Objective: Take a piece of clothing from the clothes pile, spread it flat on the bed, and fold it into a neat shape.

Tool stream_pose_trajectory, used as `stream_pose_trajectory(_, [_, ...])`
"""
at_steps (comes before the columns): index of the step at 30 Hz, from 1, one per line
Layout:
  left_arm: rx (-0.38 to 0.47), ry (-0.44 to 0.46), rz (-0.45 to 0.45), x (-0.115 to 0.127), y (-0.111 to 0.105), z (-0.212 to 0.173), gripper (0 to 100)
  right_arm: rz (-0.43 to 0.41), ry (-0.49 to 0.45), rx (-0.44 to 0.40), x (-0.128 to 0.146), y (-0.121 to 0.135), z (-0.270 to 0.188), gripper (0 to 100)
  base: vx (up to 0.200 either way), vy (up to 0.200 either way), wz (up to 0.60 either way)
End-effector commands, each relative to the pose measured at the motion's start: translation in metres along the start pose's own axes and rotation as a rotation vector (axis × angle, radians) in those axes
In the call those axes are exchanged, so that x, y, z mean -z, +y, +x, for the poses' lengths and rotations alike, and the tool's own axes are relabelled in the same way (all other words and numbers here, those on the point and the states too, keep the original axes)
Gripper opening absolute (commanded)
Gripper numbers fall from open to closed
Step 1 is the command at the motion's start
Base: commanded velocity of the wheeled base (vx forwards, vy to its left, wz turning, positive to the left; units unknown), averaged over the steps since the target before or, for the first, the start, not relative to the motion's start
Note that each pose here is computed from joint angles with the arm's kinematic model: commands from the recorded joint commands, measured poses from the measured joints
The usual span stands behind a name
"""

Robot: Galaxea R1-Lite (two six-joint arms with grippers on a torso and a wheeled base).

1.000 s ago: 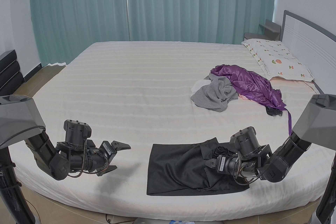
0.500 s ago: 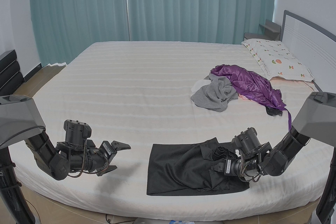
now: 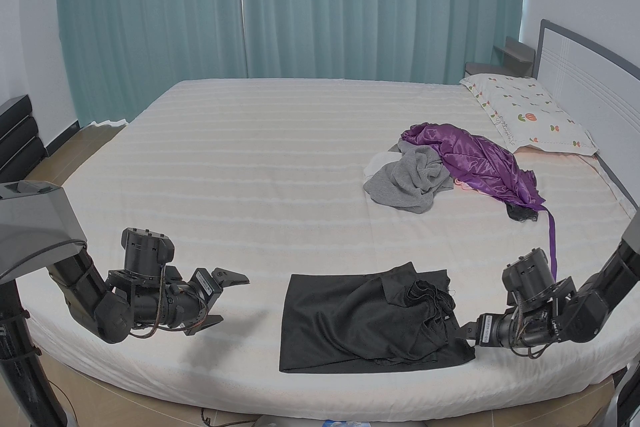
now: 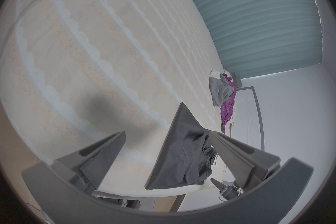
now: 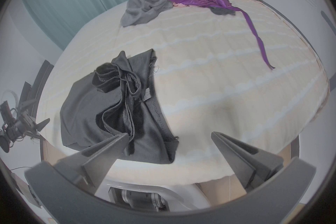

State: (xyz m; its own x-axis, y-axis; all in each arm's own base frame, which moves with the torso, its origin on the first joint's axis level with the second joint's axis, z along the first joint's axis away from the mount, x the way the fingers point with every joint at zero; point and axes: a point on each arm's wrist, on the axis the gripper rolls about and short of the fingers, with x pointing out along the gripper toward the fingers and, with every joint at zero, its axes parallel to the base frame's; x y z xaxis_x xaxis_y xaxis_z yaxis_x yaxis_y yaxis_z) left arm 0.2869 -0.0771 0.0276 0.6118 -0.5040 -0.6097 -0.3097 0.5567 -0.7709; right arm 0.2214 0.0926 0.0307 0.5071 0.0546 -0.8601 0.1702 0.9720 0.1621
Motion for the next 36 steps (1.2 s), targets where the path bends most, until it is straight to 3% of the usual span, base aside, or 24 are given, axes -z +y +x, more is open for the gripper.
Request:
stream_pose_trajectory(1, [-0.001,0.001,-0.001,0.0,0.0,0.0,100,0.042,-0.067,-0.061,-0.002,-0.013,-0.031,100,0.0,0.0,0.0])
stream_pose_trajectory(9, [-0.001,0.001,-0.001,0.0,0.0,0.0,100,0.037,-0.029,-0.186,-0.012,0.004,-0.026,100,0.0,0.0,0.0])
stream_pose_trajectory(15, [-0.001,0.001,-0.001,0.0,0.0,0.0,100,0.041,0.009,-0.213,-0.018,0.032,-0.003,100,0.0,0.0,0.0])
stream_pose_trajectory(24, [-0.001,0.001,-0.001,0.0,0.0,0.0,100,0.017,0.056,-0.181,-0.017,0.055,0.035,100,0.0,0.0,0.0])
stream_pose_trajectory(28, [-0.001,0.001,-0.001,0.0,0.0,0.0,100,0.018,0.058,-0.104,-0.014,0.05,0.051,100,0.0,0.0,0.0])
stream_pose_trajectory(36, [-0.001,0.001,-0.001,0.0,0.0,0.0,100,0.055,0.061,-0.063,-0.018,0.029,0.043,100,0.0,0.0,0.0])
